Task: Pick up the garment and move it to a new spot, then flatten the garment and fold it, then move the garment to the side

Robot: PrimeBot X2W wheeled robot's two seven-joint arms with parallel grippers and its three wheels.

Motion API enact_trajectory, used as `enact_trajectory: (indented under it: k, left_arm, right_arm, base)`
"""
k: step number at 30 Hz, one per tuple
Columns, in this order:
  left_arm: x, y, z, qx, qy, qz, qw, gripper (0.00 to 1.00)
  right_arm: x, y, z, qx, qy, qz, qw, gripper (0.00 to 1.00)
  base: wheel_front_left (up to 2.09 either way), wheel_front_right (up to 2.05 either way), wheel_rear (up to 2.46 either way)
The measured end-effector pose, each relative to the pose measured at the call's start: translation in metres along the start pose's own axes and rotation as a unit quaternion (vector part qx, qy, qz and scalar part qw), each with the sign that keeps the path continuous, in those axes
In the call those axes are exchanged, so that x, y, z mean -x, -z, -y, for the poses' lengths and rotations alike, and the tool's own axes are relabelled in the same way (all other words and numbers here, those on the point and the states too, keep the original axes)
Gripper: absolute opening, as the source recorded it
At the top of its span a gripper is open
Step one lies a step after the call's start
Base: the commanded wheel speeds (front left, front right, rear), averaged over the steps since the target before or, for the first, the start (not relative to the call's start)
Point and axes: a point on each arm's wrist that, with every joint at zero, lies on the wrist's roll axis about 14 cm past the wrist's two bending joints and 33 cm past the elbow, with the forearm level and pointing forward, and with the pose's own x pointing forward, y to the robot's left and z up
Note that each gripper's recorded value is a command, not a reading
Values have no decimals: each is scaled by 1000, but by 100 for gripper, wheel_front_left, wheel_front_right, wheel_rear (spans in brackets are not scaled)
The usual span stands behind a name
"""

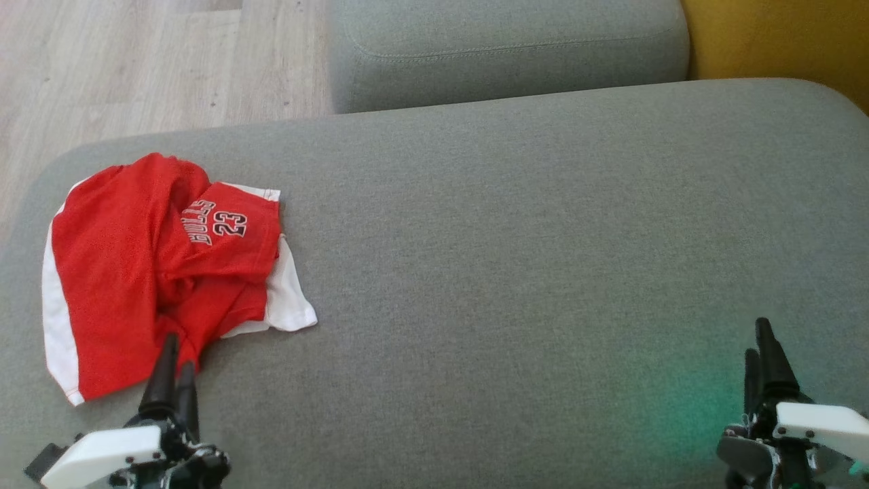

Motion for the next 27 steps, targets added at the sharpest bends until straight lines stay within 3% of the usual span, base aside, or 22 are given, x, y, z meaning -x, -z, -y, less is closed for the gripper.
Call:
enact_trajectory:
  k: [8, 17, 27]
  left_arm:
    - [-2, -10, 13, -32, 16, 19, 999, 100]
    - [-3, -12, 34, -79, 40, 30, 996, 100]
    - [-4, 7, 57, -162, 69, 17, 984, 100]
  right_arm:
    - [-2, -5, -15, 67, -21, 9, 997, 100]
    - [-6, -1, -46, 165, -64, 13, 984, 100]
    - [-6, 17, -66, 274, -100, 4, 956, 100]
  base:
    - [0, 0, 0]
    - [0, 0, 0]
    - [0, 0, 0]
